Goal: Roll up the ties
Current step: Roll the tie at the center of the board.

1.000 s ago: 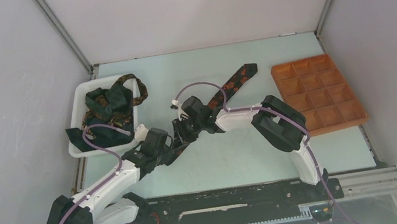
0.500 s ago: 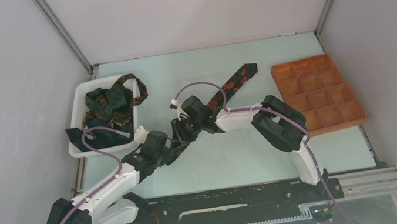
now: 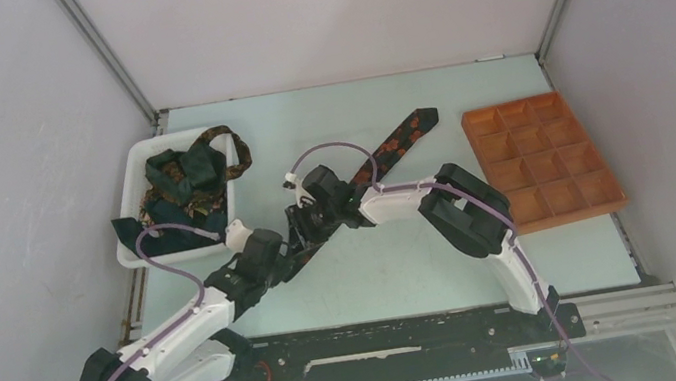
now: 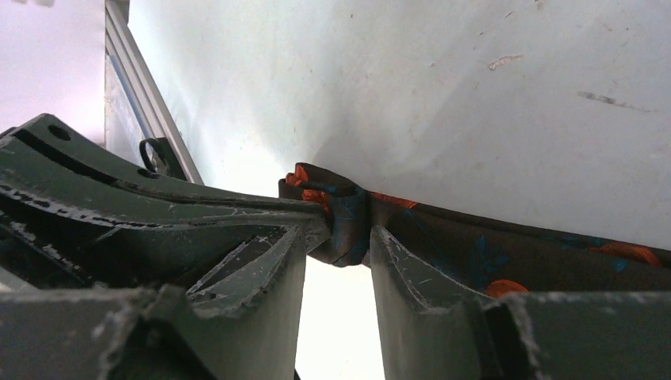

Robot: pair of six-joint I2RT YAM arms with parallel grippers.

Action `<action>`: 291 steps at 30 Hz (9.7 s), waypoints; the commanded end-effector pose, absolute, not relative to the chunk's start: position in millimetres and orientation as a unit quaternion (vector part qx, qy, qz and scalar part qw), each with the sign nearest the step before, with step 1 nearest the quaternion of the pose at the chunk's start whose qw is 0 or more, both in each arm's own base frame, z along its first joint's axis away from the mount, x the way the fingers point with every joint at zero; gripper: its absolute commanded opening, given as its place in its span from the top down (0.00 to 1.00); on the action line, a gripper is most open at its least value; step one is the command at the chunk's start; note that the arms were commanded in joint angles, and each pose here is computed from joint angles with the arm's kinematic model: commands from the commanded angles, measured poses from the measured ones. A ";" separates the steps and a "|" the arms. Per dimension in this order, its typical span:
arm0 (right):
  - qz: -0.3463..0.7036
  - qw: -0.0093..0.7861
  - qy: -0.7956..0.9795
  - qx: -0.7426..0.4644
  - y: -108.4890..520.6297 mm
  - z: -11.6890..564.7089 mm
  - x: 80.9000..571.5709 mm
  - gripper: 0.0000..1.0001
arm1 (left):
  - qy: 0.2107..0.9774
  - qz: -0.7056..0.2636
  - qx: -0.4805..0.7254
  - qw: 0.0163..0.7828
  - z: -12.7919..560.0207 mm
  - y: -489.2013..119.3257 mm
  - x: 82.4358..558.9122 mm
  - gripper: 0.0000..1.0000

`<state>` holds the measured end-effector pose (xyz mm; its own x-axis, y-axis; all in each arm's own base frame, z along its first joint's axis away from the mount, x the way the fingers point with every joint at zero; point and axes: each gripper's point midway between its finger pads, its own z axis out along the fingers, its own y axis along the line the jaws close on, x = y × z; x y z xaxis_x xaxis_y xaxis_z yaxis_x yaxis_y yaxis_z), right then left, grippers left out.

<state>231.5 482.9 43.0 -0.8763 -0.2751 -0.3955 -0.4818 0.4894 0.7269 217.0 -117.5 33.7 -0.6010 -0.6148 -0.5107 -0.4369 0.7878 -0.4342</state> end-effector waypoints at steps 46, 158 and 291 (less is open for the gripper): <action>0.371 0.087 0.901 -0.205 469.6 -0.2 232.4 0.98 | 0.825 -0.233 -0.358 0.369 36.4 -93.8 187.5 0.39; 0.428 0.090 0.864 -0.249 510.7 36.0 197.9 0.91 | 0.922 -0.099 -0.264 0.266 63.9 -104.0 217.0 1.00; 0.445 0.054 0.872 -0.194 466.2 24.3 211.1 0.86 | 0.903 -0.168 -0.244 0.312 42.7 -129.0 186.1 0.84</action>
<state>208.5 466.0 31.2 -0.9214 -0.2897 -0.2589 -0.3786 0.5194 0.7661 192.9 -126.5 60.2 -0.6435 -0.5821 -0.4970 -0.3524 0.8017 -0.4827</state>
